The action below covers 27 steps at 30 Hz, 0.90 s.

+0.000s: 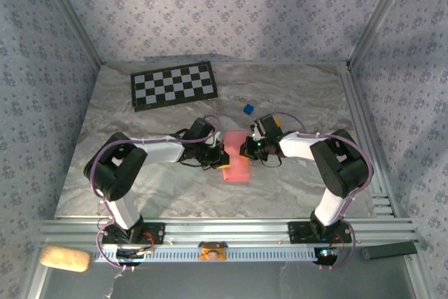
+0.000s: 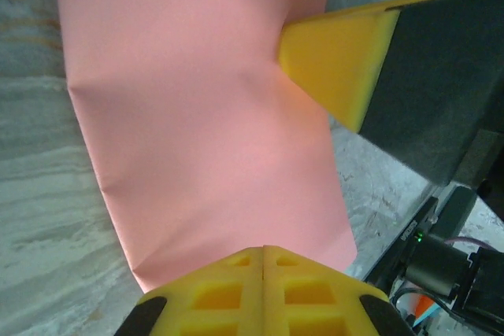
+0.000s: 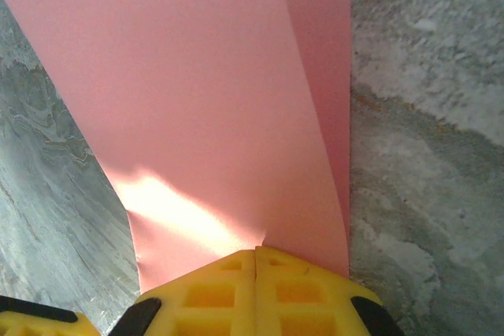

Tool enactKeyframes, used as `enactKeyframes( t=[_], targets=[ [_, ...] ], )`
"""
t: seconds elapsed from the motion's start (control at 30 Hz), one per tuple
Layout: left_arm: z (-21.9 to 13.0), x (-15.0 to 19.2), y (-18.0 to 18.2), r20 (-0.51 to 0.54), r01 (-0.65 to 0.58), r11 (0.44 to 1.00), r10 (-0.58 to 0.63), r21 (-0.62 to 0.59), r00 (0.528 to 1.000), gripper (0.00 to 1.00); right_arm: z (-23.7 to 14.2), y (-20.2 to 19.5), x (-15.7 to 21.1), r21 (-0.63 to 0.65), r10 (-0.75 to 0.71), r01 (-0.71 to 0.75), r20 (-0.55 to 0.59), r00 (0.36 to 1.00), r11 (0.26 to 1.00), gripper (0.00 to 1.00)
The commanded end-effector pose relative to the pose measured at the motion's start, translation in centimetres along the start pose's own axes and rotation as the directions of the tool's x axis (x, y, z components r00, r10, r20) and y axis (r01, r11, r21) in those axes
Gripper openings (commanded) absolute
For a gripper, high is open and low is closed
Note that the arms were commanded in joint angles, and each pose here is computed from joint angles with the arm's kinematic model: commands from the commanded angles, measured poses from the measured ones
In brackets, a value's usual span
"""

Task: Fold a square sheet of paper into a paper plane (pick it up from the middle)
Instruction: First fold the square sheet of paper in half at the center of the table.

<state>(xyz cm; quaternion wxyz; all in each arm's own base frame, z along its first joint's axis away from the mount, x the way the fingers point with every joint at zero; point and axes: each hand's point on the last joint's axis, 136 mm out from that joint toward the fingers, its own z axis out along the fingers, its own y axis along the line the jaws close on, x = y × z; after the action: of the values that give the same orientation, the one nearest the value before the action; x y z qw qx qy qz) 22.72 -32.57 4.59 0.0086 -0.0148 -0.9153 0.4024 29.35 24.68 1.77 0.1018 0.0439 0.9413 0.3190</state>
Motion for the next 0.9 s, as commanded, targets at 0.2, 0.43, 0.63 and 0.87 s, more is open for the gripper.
enactKeyframes(
  t=[0.2,0.43,0.63,0.87],
  targets=[
    [1.8,3.6,5.3,-0.100,0.048,0.995,-0.057,-0.092,0.993,0.00,0.5,-6.9,4.4,0.257,0.109,-0.084,-0.083,0.991,0.963,0.00],
    [1.3,4.1,5.8,-0.096,0.034,0.994,-0.045,-0.107,0.994,0.00,0.4,-7.1,4.6,0.268,0.107,-0.083,-0.077,0.991,0.960,0.00],
    [-0.4,2.9,2.2,-0.048,-0.012,0.999,0.011,-0.034,0.999,0.00,0.4,-7.3,4.8,0.274,0.112,-0.087,-0.075,0.991,0.958,0.00],
    [-0.7,2.0,-0.7,-0.023,-0.036,0.999,0.037,0.035,0.999,0.00,0.5,-7.3,4.9,0.275,0.108,-0.082,-0.080,0.991,0.958,0.00]
  ],
)
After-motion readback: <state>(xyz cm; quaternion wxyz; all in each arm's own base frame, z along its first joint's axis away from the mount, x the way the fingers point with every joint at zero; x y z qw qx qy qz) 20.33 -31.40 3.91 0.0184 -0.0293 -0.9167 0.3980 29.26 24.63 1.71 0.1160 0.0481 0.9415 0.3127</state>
